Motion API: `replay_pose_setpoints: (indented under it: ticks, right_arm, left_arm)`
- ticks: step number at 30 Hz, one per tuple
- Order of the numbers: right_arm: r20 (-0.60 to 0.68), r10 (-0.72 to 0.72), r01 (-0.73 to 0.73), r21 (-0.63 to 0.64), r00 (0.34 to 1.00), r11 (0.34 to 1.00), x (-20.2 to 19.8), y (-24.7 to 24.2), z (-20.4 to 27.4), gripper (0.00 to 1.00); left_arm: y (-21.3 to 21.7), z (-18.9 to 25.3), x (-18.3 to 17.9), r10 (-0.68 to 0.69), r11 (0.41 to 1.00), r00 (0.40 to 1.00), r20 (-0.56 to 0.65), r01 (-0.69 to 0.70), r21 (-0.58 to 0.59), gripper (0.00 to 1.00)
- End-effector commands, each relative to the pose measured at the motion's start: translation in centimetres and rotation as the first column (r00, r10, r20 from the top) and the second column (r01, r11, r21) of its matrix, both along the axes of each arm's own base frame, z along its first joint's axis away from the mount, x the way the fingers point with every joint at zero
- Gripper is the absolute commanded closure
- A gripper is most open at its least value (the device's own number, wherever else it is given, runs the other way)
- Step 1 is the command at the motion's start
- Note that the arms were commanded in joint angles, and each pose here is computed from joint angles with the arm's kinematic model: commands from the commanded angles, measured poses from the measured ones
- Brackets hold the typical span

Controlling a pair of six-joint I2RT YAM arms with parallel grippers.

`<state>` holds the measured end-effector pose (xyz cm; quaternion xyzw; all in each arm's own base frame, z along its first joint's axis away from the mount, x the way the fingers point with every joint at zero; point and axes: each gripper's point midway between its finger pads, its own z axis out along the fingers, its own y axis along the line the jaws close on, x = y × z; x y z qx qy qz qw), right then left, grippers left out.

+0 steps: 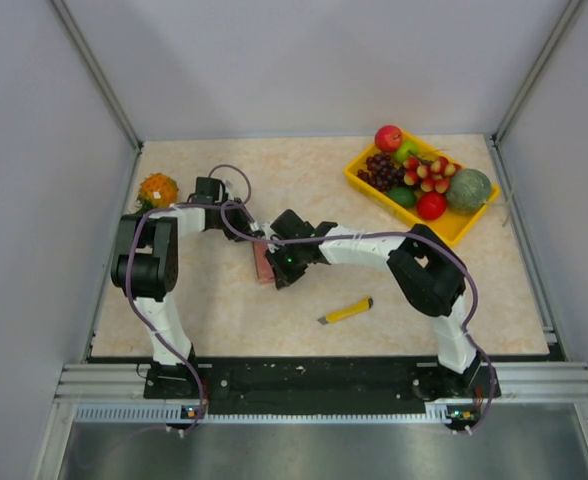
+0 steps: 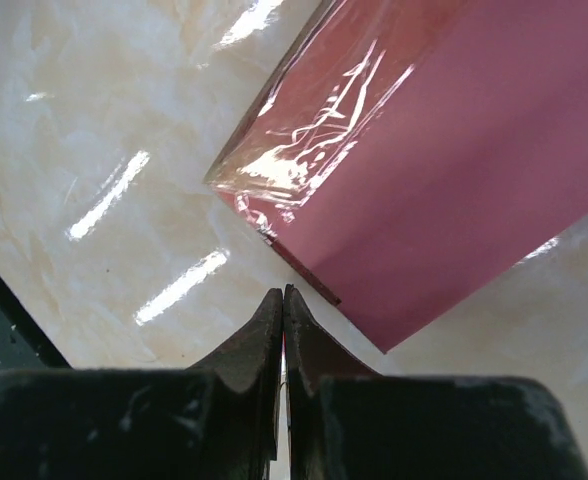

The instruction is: Unpack the express box

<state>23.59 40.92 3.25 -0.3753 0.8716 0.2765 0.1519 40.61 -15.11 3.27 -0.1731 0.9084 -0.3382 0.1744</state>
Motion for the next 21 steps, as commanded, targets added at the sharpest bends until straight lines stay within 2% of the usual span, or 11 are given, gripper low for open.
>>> replay_pose_setpoints:
  ticks: [1,8,16,21]
  right_arm:
    - [0.110,-0.070,0.075,-0.034,0.991,0.997,2.6,-0.1,0.2,1.00]
    - [0.156,-0.189,0.205,-0.094,0.970,0.974,4.4,-2.8,-0.5,1.00]
    - [0.174,-0.301,0.320,-0.092,0.938,0.943,7.4,-5.4,0.1,1.00]
    - [0.161,-0.297,0.311,-0.072,0.941,0.948,8.1,-4.7,0.3,1.00]
  left_arm:
    - [0.1,0.2,-0.6,-0.028,1.000,0.999,0.018,0.028,-0.006,0.70]
    - [2.0,-1.1,-2.7,0.037,0.997,0.997,-0.071,-0.033,0.067,0.77]
    - [1.5,-0.7,-5.6,0.026,1.000,0.995,-0.097,-0.026,0.001,0.78]
    - [1.5,-0.3,-6.7,0.017,1.000,0.997,-0.080,-0.018,-0.007,0.78]
